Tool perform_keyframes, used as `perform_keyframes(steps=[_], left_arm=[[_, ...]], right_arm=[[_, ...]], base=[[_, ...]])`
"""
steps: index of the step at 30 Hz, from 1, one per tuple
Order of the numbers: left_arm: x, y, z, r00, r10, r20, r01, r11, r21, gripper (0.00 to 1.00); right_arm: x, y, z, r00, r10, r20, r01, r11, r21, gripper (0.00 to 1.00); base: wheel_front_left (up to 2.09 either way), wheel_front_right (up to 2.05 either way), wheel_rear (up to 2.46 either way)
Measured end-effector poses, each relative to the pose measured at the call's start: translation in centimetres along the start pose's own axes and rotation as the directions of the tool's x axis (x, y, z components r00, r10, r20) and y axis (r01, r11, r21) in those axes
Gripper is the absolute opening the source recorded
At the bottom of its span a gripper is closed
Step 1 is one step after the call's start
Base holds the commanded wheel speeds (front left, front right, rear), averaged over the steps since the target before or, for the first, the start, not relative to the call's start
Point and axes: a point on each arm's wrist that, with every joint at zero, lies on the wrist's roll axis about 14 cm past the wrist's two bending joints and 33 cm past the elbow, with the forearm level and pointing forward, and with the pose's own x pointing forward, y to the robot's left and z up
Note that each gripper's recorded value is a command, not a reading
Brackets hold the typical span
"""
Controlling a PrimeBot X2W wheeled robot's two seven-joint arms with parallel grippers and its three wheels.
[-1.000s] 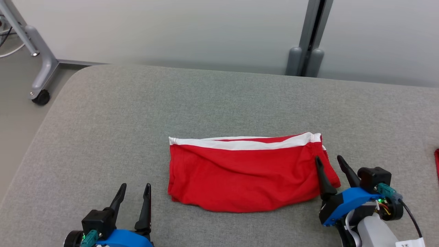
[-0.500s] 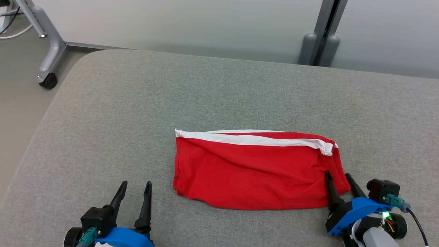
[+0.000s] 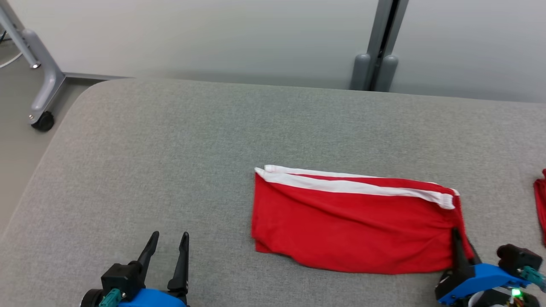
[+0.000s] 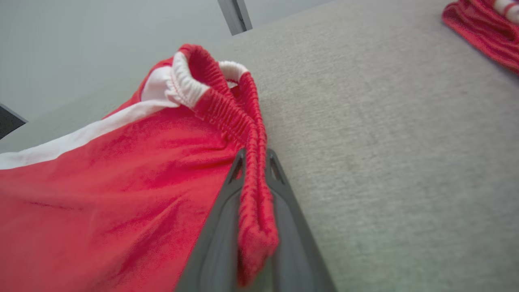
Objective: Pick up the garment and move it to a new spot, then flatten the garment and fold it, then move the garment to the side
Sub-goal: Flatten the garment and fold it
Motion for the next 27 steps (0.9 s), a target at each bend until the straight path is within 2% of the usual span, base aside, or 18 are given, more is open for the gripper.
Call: perform_keyframes(steps=[5,8,11,14,19,24,27], left_arm=[[0.1,-1.3,-0.1,0.999,-0.035,0.000,0.035,0.999,-0.002,1.00],[0.2,-2.1,-0.2,0.999,-0.054,0.000,0.054,0.999,-0.003,1.00],[0.0,-2.6,-0.4,0.998,-0.065,-0.002,0.065,0.998,-0.010,1.00],[-0.6,-2.6,-0.6,0.998,-0.061,-0.005,0.060,0.998,-0.014,1.00],[-1.7,-1.5,-0.8,1.000,-0.019,-0.003,0.019,1.000,-0.023,1.00],[-3.1,0.1,-1.2,0.999,0.037,-0.004,-0.037,0.999,-0.032,1.00],[-3.9,1.1,-1.5,0.997,0.072,-0.012,-0.072,0.997,-0.036,1.00]], right_arm=[[-0.9,-2.8,2.6,0.994,-0.075,0.081,0.076,0.997,-0.018,0.00],[-1.0,-2.1,3.0,0.994,-0.055,0.095,0.054,0.998,0.013,0.00],[-0.5,1.7,3.7,0.992,0.052,0.113,-0.057,0.998,0.041,0.00],[-0.7,6.7,3.3,0.975,0.196,0.104,-0.202,0.978,0.059,0.00],[-1.8,14.1,3.3,0.911,0.399,0.106,-0.408,0.909,0.081,0.00],[-2.0,18.9,2.8,0.849,0.524,0.073,-0.528,0.848,0.050,0.00],[-1.5,20.8,2.0,0.824,0.565,0.033,-0.566,0.824,0.014,0.00]], base=[[0.00,0.00,0.00],[0.00,0.00,0.00],[0.00,0.00,0.00],[0.00,0.00,0.00],[0.00,0.00,0.00],[0.00,0.00,0.00],[0.00,0.00,0.00]])
